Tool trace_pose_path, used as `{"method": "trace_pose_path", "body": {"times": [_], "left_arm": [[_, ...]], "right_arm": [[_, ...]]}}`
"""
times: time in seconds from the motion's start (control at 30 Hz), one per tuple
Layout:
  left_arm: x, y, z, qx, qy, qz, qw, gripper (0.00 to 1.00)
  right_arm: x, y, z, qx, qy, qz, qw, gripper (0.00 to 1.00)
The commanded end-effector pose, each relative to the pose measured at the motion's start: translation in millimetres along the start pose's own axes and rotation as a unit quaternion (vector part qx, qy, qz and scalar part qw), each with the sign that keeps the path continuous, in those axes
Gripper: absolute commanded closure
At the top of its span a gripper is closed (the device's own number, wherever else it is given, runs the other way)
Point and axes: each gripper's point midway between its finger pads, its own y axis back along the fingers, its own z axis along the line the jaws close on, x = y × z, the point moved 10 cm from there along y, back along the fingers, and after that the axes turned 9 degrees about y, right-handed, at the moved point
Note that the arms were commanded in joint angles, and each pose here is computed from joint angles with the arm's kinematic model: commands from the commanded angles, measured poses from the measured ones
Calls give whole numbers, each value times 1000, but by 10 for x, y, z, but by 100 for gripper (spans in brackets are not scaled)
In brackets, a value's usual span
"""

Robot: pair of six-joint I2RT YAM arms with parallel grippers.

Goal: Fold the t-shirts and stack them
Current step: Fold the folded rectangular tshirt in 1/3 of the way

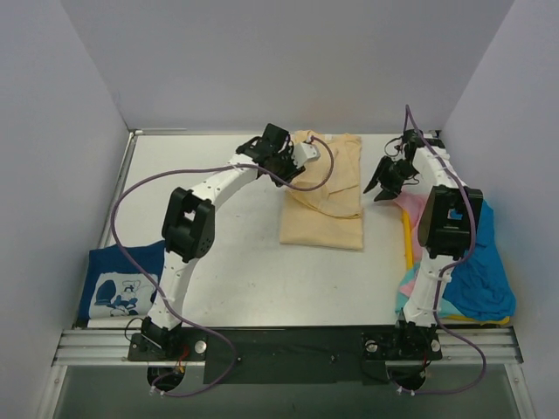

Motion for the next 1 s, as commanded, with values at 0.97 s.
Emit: {"method": "trace_pose_path", "body": {"times": [0.97], "left_arm": [[-138,840,186,25,46,-38,998,57]], "right_arm": [[-255,-517,671,169,205,-30,964,100]]}}
